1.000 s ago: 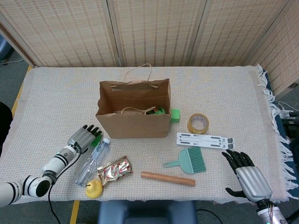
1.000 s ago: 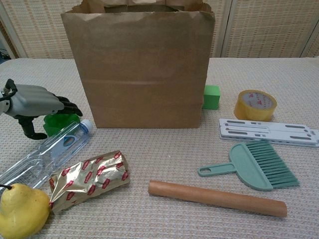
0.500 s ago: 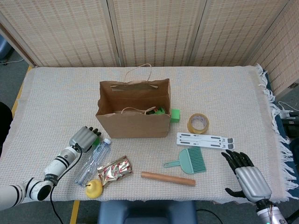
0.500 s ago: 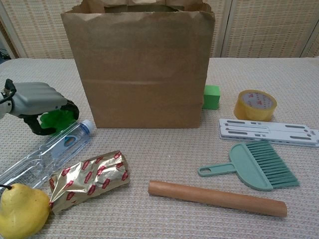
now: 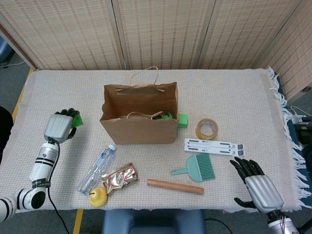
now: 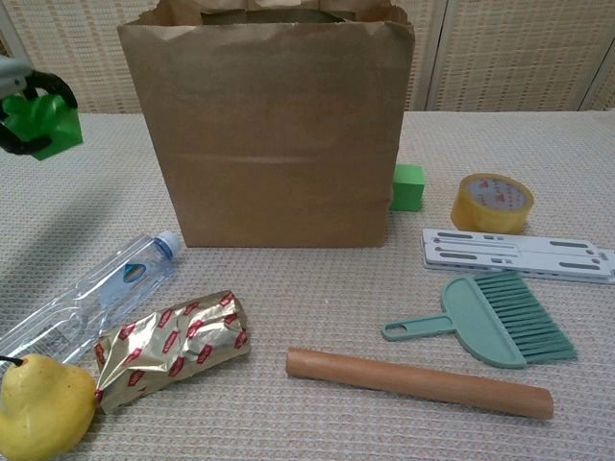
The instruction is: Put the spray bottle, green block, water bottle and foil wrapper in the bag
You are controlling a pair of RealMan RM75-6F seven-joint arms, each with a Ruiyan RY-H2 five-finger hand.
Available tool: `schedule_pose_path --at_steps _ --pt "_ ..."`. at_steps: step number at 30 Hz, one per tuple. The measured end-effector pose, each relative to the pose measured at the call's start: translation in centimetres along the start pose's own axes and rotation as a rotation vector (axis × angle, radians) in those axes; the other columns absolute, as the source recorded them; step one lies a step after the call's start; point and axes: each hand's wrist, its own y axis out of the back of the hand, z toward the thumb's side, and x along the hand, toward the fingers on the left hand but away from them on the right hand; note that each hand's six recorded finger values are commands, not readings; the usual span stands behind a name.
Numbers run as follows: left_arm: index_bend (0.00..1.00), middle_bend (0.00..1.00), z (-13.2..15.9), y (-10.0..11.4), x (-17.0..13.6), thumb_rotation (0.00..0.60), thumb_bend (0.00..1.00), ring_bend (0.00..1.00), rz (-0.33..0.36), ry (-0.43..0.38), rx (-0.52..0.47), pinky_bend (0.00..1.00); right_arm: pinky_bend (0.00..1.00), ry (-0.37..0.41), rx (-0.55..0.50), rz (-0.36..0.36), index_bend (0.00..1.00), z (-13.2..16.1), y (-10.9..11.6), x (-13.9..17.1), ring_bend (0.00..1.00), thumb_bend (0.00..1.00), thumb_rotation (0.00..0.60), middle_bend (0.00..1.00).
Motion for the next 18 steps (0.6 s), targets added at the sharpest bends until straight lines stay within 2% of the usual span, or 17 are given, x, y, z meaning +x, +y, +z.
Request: schedule_pose_path --at_steps 1,4,5,7,9,11,14,18 --pt "0.63 0.63 -0.8 0.9 0.2 0.600 0.63 0.55 0.034 0.072 -0.100 0.71 0.00 0.002 0.000 -0.001 0.00 0.1 0.0 0.0 0.00 0.06 0.600 0.00" --pt "0.63 0.63 -2.3 2.6 0.5 0.600 0.64 0.55 0.076 0.221 -0.380 0.71 0.00 0.010 0.000 -0.002 0.00 0.2 0.0 0.2 0.00 0.06 0.600 0.00" --pt "0.63 0.63 -2.7 3.3 0.5 0.600 0.64 0.55 0.089 0.280 -0.523 0.71 0.00 0.012 0.001 -0.002 0.00 0.3 0.0 0.3 0.00 0.06 0.600 0.00" --pt "0.63 0.62 -3.2 4.9 0.6 0.600 0.64 0.55 0.115 0.361 -0.775 0.71 0.00 0.014 0.002 -0.004 0.00 0.4 0.0 0.3 0.00 0.06 0.600 0.00" --pt "0.63 0.62 -3.0 6.8 0.6 0.600 0.64 0.55 0.143 0.393 -0.993 0.71 0.00 0.016 0.004 -0.006 0.00 0.4 0.1 0.4 0.00 0.06 0.600 0.00" --pt "0.63 0.63 -2.9 8.1 0.6 0.600 0.64 0.55 0.163 0.397 -1.105 0.71 0.00 0.016 0.005 -0.006 0.00 0.4 0.0 0.4 0.00 0.06 0.600 0.00" --pt "0.63 0.62 -2.4 9.6 0.3 0.600 0.64 0.55 0.184 0.357 -1.181 0.71 0.00 0.019 0.008 -0.006 0.00 0.5 0.0 0.5 0.00 0.06 0.600 0.00" --pt "0.63 0.63 1.7 12.9 0.0 0.600 0.64 0.55 0.179 0.183 -1.220 0.71 0.00 0.020 0.010 -0.007 0.00 0.5 0.0 0.5 0.00 0.06 0.600 0.00"
